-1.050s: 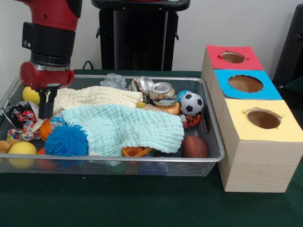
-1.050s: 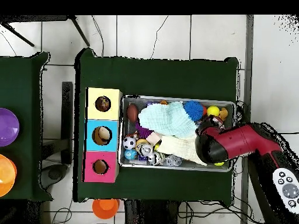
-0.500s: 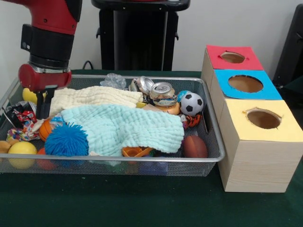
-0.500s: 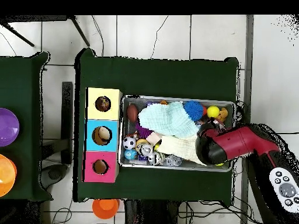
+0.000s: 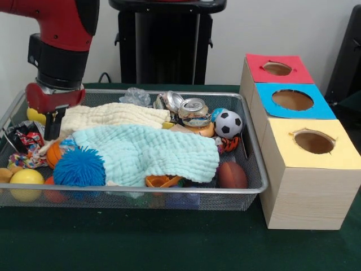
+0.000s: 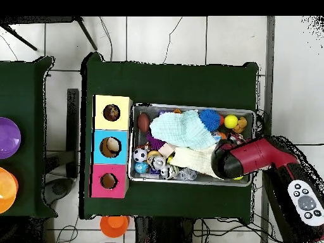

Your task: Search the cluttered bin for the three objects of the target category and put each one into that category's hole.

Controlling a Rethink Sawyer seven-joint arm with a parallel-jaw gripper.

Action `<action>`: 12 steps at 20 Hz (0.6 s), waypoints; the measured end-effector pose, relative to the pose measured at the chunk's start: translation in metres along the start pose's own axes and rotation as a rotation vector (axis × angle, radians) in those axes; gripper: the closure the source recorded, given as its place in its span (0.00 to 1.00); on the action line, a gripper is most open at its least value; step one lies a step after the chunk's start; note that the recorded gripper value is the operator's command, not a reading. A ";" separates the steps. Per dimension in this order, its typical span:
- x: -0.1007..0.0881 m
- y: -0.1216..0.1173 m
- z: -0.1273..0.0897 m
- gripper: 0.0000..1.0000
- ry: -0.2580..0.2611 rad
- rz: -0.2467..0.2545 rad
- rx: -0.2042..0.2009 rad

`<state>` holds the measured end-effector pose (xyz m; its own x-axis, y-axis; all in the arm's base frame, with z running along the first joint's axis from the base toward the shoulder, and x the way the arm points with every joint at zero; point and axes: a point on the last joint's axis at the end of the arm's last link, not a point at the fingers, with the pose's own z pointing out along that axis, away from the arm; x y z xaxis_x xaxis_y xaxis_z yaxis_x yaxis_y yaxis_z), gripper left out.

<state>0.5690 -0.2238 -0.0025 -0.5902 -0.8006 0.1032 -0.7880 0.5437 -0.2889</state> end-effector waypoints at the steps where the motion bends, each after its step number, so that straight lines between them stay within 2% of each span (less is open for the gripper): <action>1: 0.002 0.003 0.002 1.00 0.008 -0.007 -0.010; 3: 0.007 0.013 0.010 1.00 0.025 -0.037 -0.042; 6: 0.011 0.022 0.017 1.00 0.031 -0.068 -0.065; 9: 0.014 0.036 0.028 1.00 0.028 -0.128 -0.099; 12: 0.013 0.043 0.033 1.00 0.022 -0.174 -0.115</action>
<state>0.5329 -0.2191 -0.0449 -0.4461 -0.8800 0.1629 -0.8925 0.4238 -0.1547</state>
